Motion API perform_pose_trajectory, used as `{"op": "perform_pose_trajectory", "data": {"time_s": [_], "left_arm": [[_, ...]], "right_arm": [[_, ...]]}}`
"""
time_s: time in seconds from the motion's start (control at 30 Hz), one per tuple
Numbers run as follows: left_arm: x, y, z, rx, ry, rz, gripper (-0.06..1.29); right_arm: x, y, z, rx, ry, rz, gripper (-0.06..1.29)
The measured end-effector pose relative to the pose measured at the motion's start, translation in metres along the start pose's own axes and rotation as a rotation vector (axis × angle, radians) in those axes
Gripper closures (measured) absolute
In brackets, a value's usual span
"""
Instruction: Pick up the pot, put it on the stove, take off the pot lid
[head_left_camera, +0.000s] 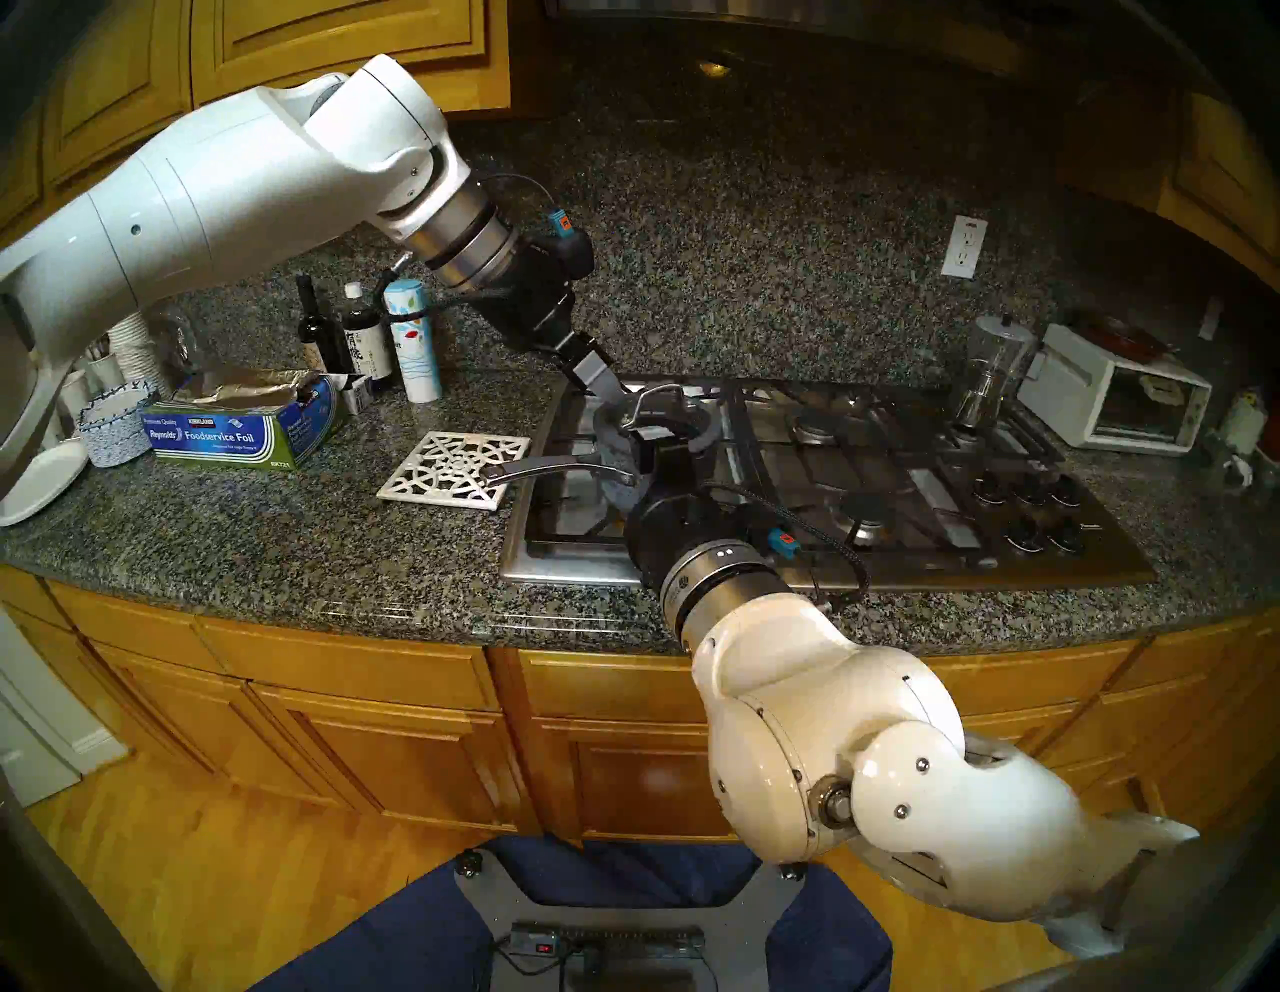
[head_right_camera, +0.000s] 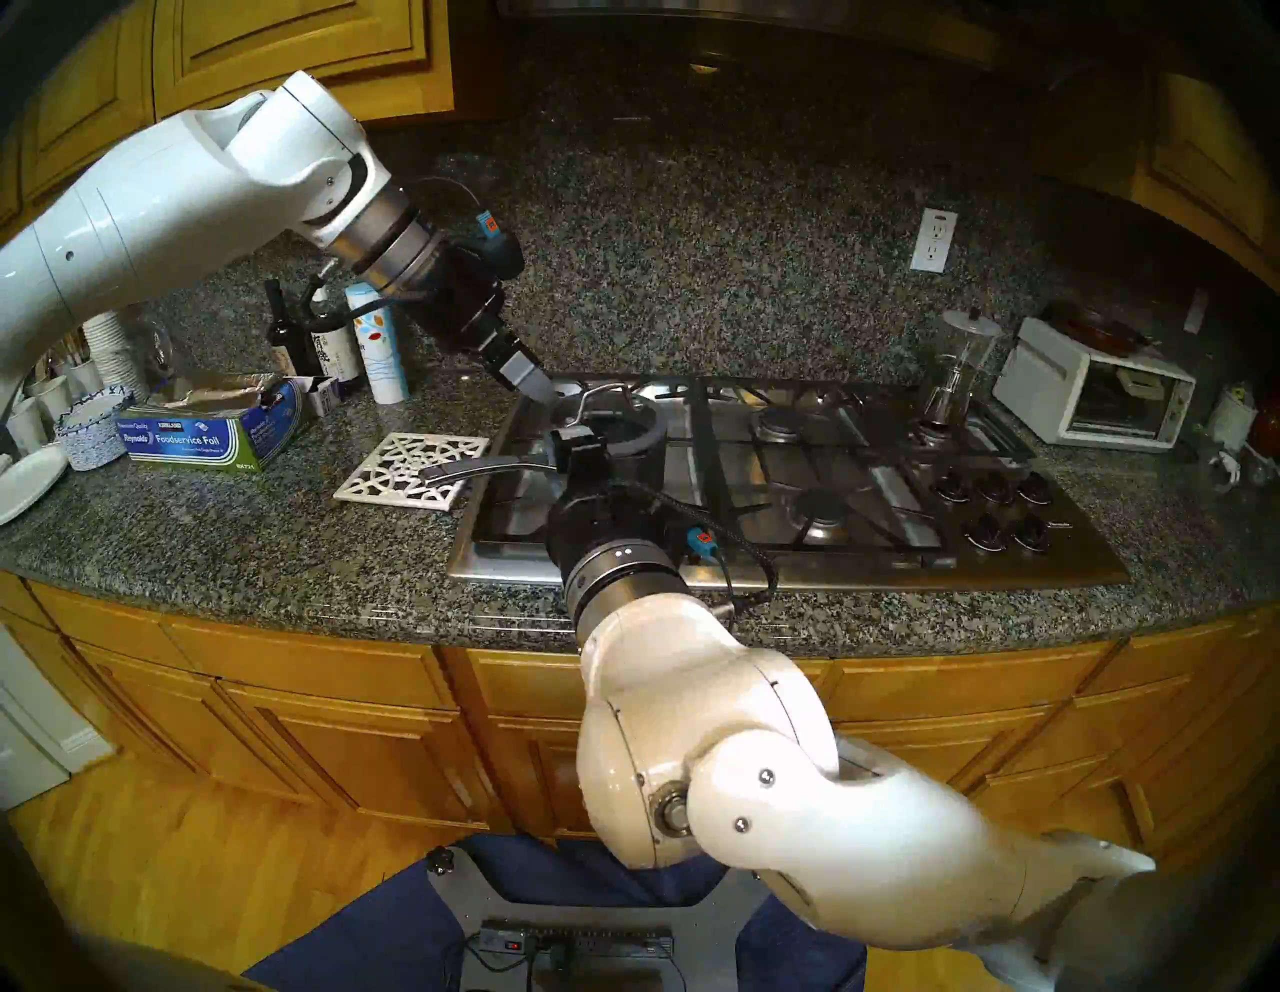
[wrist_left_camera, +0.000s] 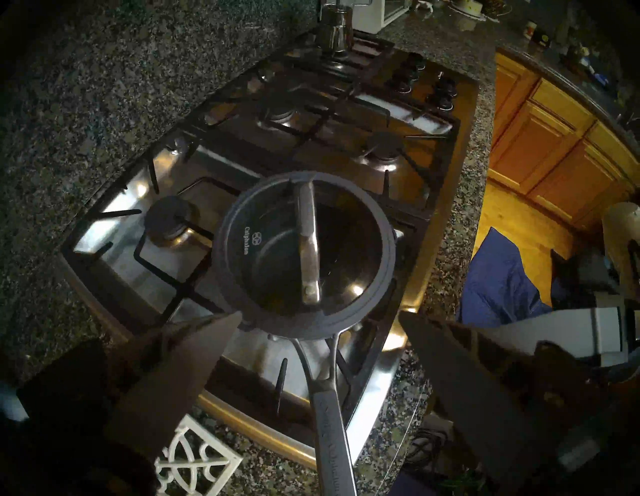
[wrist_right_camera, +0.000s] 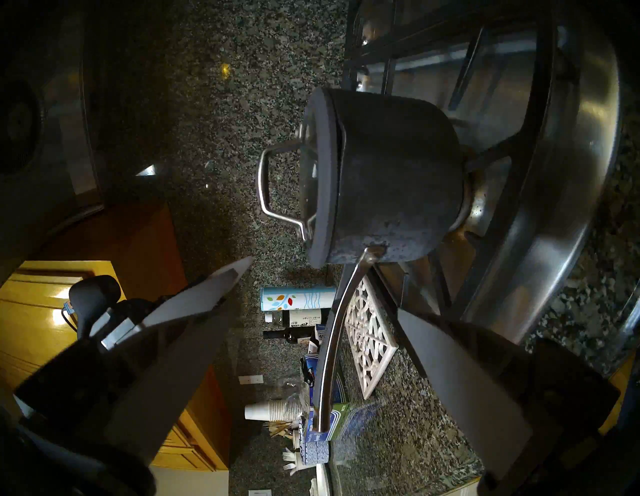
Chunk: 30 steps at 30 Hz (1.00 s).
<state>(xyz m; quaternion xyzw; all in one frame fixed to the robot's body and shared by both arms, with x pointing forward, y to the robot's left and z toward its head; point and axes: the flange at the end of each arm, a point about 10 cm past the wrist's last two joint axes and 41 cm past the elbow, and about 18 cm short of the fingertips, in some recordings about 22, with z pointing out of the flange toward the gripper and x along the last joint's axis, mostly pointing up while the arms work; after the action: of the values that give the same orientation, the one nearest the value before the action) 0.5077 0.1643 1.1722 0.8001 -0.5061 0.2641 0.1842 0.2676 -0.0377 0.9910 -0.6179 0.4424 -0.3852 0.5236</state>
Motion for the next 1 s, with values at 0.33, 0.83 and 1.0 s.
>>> {"op": "perform_pose_trajectory", "data": {"time_s": [0.33, 0.83, 1.0], "left_arm": [[0.01, -0.001, 0.017, -0.031, -0.023, 0.044, 0.0], [0.025, -0.005, 0.037, -0.053, -0.055, 0.106, 0.0], [0.031, -0.007, 0.041, -0.061, -0.061, 0.125, 0.0]], "right_arm": [[0.0, 0.0, 0.0, 0.0, 0.0, 0.0, 0.01], [0.0, 0.0, 0.0, 0.0, 0.0, 0.0, 0.01], [0.0, 0.0, 0.0, 0.0, 0.0, 0.0, 0.01]]}}
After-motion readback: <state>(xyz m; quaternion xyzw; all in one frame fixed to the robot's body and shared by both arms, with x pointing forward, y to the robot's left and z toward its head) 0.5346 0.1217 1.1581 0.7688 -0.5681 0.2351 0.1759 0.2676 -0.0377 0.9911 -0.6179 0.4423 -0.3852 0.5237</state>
